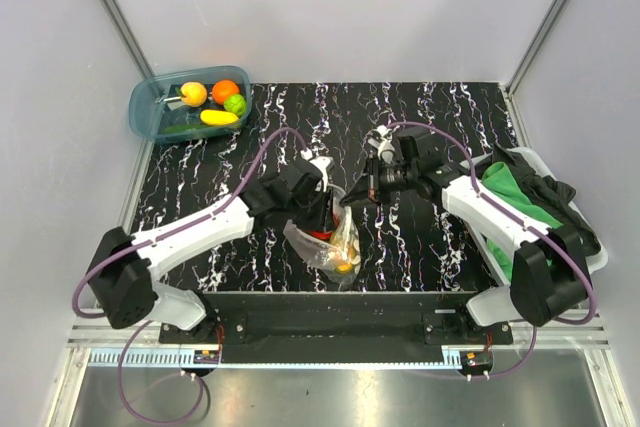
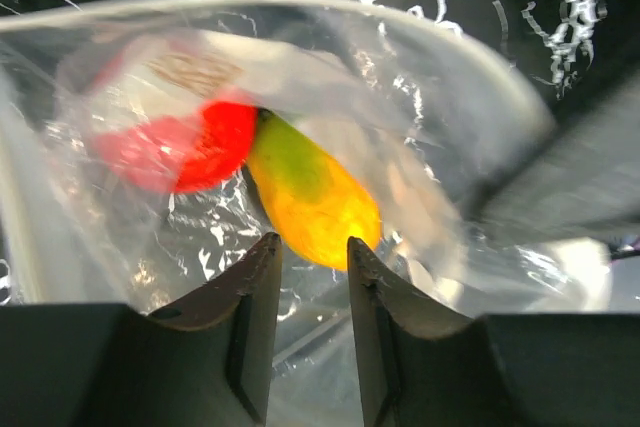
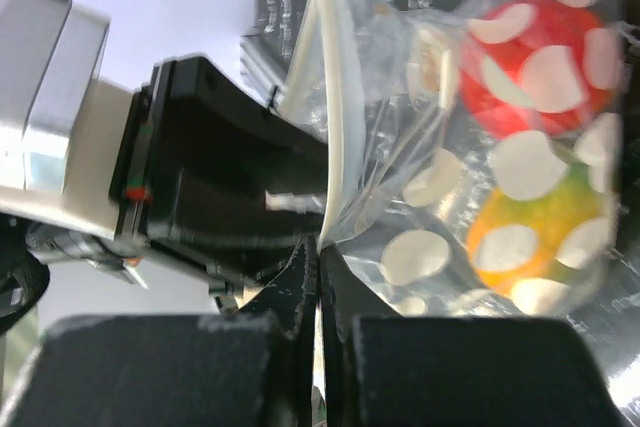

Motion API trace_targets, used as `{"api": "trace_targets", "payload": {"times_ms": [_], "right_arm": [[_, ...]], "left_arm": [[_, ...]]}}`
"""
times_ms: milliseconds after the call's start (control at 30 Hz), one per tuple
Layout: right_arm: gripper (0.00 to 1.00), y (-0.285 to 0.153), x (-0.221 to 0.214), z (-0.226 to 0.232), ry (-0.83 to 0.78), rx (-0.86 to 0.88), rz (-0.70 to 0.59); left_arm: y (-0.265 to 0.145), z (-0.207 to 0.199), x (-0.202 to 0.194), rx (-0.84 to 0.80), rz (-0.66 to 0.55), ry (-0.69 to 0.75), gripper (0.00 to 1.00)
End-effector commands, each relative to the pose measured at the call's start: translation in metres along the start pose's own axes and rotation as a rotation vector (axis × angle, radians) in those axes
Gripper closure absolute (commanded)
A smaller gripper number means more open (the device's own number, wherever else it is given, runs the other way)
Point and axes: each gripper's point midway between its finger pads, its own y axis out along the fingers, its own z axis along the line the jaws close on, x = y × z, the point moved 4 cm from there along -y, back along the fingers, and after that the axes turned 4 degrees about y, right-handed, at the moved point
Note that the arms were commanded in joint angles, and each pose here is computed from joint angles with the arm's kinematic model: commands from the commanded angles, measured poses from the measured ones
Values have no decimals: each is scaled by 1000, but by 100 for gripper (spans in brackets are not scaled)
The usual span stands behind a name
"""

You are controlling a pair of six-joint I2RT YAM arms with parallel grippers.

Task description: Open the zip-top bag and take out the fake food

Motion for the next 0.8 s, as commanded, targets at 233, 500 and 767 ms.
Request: {"api": "trace_targets", "payload": {"times_ms": [233, 500, 767], "right_arm": [[100, 10, 7, 44, -29, 173, 2], [100, 6, -2, 35, -44, 134, 6], [100, -5, 1, 17, -5, 110, -37]], "left_arm": [[-8, -1, -1, -15, -20, 32, 62], [14, 1, -11, -18, 31, -5, 61], [41, -7, -7, -67, 47, -53, 48]]}}
